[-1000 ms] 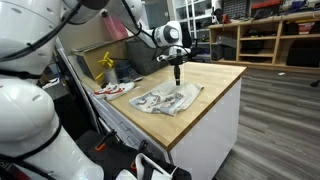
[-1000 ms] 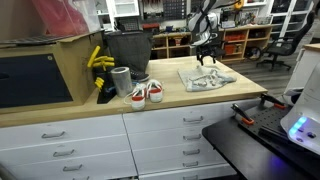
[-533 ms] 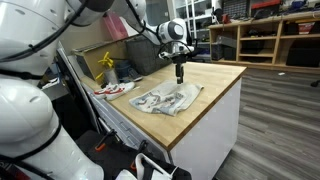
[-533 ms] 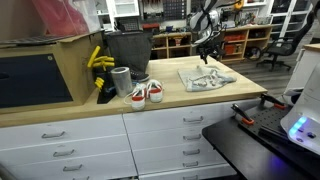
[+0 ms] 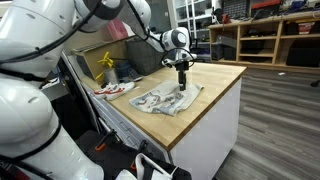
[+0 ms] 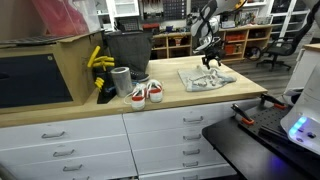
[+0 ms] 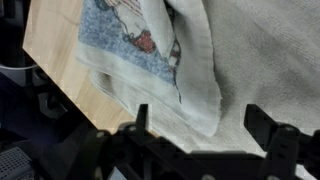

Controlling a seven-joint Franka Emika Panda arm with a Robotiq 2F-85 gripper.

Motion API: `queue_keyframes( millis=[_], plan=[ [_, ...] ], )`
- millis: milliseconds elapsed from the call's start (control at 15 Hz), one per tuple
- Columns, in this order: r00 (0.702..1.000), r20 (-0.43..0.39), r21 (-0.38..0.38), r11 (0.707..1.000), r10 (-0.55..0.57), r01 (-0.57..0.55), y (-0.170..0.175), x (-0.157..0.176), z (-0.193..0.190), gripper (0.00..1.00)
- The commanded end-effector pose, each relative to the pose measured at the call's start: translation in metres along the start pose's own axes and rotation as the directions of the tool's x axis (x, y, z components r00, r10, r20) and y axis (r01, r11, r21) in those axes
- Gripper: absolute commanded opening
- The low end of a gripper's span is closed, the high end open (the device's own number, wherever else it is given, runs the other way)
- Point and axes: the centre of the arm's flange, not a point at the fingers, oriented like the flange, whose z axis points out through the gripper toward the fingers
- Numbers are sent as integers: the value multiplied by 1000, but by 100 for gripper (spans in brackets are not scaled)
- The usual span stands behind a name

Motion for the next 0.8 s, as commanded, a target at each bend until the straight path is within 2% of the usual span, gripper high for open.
queue_keyframes(
  millis=[0,133,600,667,733],
  plan=[
    [1000,-11,-25,1000,-16,16,-5,3,-4,70],
    [1000,-11,-32,999,-16,15,-6,3,-3,61],
    [1000,3,-76,997,-18,18,-8,0,-8,7],
    [1000,3,-76,997,-17,17,-8,0,-11,1],
    [1000,2,-75,997,-15,16,-7,0,-15,0]
  ],
)
